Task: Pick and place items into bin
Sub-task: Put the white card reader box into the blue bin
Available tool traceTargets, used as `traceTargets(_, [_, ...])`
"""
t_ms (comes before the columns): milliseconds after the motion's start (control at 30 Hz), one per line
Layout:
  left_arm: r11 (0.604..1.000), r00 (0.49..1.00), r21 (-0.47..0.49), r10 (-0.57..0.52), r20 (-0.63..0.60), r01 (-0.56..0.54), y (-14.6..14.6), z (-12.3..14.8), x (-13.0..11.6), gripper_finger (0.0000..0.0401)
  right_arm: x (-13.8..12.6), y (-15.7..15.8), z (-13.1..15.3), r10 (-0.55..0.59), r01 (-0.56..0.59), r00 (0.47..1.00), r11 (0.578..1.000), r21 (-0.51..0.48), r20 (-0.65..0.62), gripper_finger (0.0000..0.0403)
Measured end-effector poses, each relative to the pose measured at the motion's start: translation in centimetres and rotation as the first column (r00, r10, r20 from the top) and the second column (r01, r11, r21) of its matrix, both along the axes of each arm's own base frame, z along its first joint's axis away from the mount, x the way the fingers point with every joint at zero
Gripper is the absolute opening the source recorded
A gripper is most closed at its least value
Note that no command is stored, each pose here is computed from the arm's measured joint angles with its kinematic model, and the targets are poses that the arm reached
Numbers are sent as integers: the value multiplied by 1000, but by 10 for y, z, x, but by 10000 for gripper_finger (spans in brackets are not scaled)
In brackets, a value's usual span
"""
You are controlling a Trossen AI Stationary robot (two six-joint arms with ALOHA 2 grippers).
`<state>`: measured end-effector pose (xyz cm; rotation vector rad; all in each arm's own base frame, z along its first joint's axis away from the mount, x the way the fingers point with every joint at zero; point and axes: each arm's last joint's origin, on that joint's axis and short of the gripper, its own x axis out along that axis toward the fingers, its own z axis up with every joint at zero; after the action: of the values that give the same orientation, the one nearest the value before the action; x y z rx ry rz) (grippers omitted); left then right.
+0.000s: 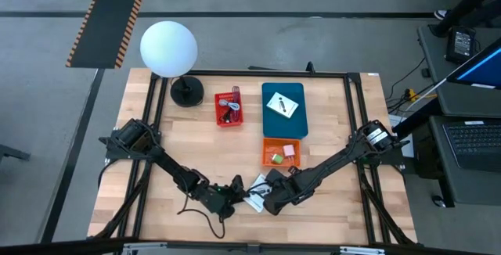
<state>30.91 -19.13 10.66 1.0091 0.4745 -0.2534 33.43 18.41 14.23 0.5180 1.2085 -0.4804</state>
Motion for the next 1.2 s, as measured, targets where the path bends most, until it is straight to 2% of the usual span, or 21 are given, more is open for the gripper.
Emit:
traceTargets(367, [999,1000,24,-28,-3,28,-2,0,-1,30,0,0,0,0,0,1000,1000,0,3,0])
traceTargets(500, [999,1000,51,-9,9,8,-5,0,-4,25,2,3,7,26,-26,1000,1000,-1,13,0])
traceTargets(633, [997,1000,78,16,25,-18,-10,1,-8,25,8,11,27,84,-84,994,996,-4,66,0])
traceTargets(800, [995,998,90,34,43,-38,-18,1,-14,25,13,18,54,144,-129,983,983,-131,111,0])
traceTargets(1000, [993,995,93,59,79,-66,-32,1,-27,25,14,34,84,248,-191,951,940,-281,182,0])
traceTargets(1200, [994,986,59,86,142,-95,-45,22,-43,25,10,44,92,314,-202,924,885,-419,216,0])
